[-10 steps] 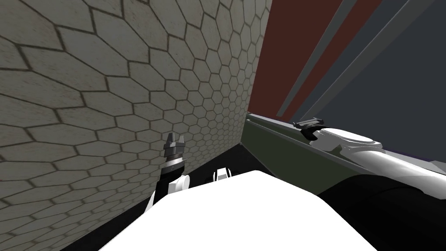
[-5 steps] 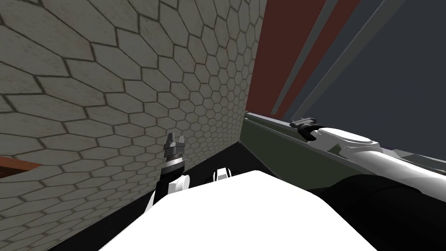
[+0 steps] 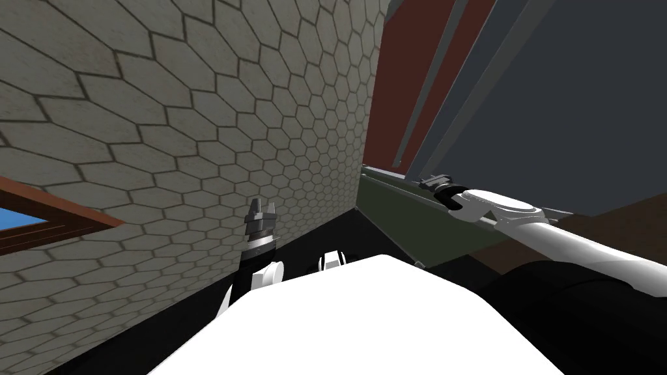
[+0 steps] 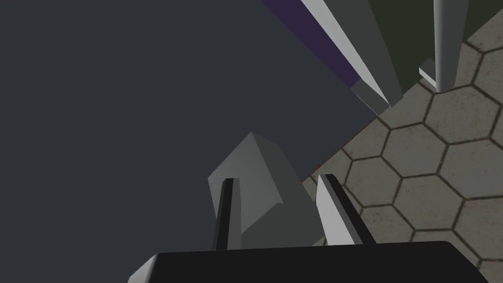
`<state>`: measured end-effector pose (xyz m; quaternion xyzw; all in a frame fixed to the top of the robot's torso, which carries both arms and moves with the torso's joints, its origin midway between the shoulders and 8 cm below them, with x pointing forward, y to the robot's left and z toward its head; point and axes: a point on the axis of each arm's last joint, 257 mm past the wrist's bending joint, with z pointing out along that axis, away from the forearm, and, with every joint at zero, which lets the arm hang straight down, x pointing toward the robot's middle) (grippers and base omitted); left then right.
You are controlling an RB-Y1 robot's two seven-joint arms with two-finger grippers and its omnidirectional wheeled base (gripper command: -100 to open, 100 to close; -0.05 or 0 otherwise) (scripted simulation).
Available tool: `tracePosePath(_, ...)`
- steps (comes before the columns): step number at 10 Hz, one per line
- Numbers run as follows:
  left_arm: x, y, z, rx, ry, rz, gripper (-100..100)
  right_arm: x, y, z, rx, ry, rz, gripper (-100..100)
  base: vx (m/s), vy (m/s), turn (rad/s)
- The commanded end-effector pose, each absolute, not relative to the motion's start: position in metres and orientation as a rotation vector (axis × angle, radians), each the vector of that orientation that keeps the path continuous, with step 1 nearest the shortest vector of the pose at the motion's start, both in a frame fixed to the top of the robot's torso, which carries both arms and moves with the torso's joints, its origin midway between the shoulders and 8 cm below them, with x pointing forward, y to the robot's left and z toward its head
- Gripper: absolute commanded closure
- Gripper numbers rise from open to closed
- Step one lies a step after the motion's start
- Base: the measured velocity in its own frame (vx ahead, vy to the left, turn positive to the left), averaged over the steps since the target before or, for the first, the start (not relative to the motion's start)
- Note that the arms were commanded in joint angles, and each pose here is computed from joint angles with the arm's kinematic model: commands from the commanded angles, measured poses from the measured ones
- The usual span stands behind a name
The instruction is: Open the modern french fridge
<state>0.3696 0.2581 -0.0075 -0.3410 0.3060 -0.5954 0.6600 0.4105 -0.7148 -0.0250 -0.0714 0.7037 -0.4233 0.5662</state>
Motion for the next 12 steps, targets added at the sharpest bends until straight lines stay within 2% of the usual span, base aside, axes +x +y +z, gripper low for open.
tracePosePath(1, 0.37, 0.258, -0.007, -0.772, 0.692, -1.347, 0, 0.426, -0.684, -0.021, -0.241, 1.633, -0.93, 100, -0.221, -0.008, 0.015)
tracePosePath(2, 0.37, 0.258, -0.007, -0.772, 0.692, -1.347, 0, 0.42, -0.694, -0.023, -0.218, 1.643, -0.951, 100, -0.109, 0.0, 0.007)
tracePosePath(3, 0.37, 0.258, -0.008, -0.772, 0.693, -1.347, 0, 0.433, -0.66, -0.026, -0.288, 1.628, -0.883, 100, -0.183, -0.056, -0.023)
tracePosePath(8, 0.37, 0.258, -0.007, -0.772, 0.693, -1.347, 0, 0.447, -0.613, -0.026, -0.38, 1.595, -0.794, 100, -0.184, -0.097, 0.035)
tracePosePath(12, 0.37, 0.258, -0.007, -0.772, 0.693, -1.347, 0, 0.459, -0.548, -0.025, -0.498, 1.544, -0.675, 100, -0.193, -0.081, 0.012)
